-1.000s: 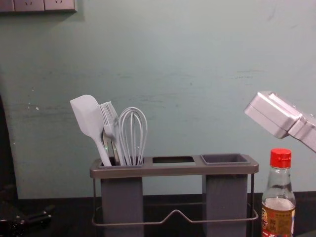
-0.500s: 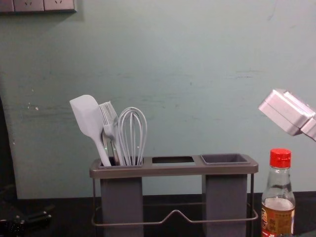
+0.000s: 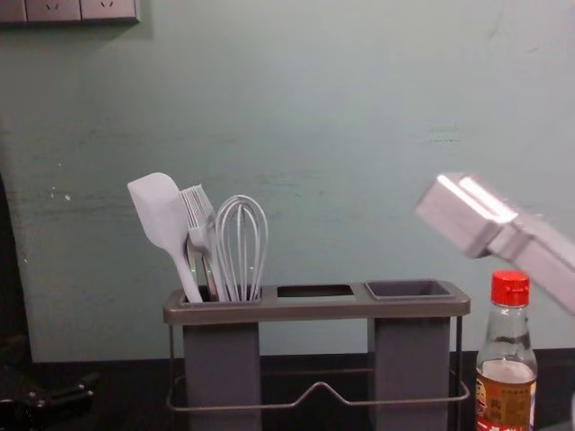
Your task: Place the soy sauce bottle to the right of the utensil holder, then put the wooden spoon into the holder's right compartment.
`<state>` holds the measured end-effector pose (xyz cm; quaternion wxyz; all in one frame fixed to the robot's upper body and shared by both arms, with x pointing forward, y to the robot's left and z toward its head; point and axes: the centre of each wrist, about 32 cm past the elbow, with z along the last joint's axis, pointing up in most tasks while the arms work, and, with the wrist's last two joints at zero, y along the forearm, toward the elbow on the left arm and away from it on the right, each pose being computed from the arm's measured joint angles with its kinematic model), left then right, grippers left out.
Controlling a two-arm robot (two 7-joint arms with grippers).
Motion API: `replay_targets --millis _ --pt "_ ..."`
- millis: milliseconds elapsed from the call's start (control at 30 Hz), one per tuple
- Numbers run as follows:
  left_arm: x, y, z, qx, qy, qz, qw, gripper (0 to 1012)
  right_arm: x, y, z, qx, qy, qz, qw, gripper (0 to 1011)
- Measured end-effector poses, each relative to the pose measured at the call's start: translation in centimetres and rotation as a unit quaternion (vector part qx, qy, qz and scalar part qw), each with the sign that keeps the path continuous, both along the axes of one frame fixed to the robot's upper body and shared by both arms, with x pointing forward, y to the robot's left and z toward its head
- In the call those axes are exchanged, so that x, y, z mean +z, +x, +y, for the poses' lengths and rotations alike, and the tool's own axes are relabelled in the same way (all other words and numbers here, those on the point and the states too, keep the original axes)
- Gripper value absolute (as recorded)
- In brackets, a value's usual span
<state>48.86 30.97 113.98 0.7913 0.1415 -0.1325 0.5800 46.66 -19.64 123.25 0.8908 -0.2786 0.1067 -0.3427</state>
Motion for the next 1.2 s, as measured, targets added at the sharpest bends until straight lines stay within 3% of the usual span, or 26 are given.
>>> replay_targets --millis 167,400,700,1200 --pt "0.00 0.00 0.00 0.000 0.000 0.000 1.0000 1005 0.1 -0.4 2.0 -0.021 -0.019 -0.002 0.9996 1002" --pt "0.00 0.00 0.00 0.000 0.000 0.000 1.0000 1005 -0.7 -0.9 4.0 -0.044 -0.022 -0.010 0.9987 1002" --pt "0.00 0.00 0.00 0.000 0.000 0.000 1.0000 1005 -1.9 0.1 4.8 -0.060 -0.015 0.001 0.9981 1002" --pt "0.00 0.00 0.00 0.000 0.000 0.000 1.0000 1005 -2.4 2.2 5.3 -0.059 -0.014 0.015 0.9981 1003"
